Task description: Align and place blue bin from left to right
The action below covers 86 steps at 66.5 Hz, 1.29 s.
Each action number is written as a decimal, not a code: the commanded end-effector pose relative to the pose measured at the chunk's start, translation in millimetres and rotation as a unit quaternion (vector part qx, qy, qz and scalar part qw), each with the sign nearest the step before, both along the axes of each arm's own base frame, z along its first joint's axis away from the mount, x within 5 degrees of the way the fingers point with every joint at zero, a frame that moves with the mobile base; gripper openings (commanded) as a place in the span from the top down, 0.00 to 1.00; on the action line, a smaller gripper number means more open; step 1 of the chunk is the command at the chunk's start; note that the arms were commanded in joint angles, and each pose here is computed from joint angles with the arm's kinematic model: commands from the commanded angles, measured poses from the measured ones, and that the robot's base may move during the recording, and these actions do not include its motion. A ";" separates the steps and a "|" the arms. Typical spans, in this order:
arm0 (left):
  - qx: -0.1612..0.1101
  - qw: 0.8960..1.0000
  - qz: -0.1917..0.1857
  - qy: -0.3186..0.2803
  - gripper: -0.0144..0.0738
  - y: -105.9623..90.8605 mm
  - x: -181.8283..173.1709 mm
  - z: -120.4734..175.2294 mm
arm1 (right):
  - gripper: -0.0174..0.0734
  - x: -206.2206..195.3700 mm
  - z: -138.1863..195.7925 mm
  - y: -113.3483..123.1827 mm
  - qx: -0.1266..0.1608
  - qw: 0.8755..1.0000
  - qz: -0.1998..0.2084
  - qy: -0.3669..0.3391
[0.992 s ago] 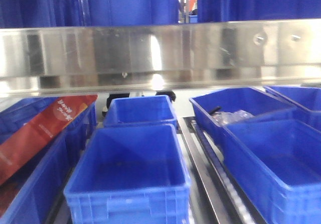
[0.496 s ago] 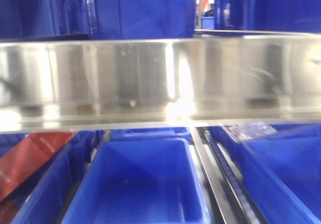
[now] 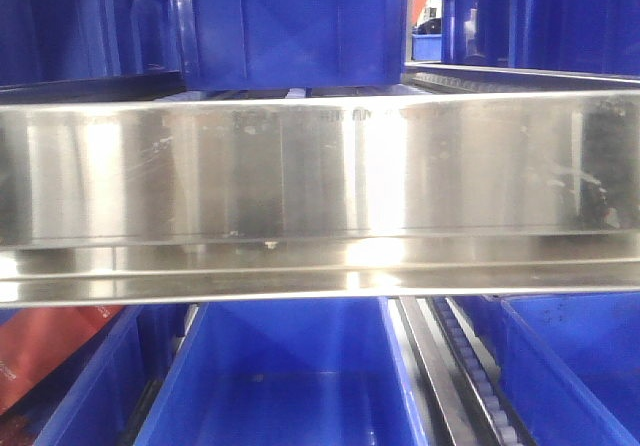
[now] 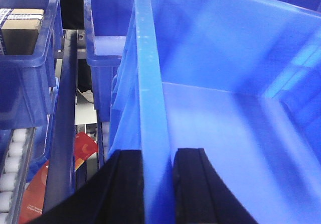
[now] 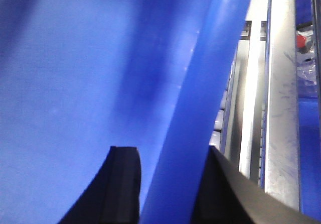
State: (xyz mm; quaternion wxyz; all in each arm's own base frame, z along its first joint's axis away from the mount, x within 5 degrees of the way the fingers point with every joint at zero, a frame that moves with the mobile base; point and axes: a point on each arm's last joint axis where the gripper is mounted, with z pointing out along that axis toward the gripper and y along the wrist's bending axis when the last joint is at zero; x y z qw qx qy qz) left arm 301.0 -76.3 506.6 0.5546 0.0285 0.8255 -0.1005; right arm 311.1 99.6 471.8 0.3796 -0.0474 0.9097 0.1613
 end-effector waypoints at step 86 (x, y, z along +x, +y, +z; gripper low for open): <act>-0.024 0.999 -0.024 -0.016 0.96 -9.3 2.1 4.4 | 0.88 6.7 17.9 -8.0 0.042 0.996 -0.015 -0.075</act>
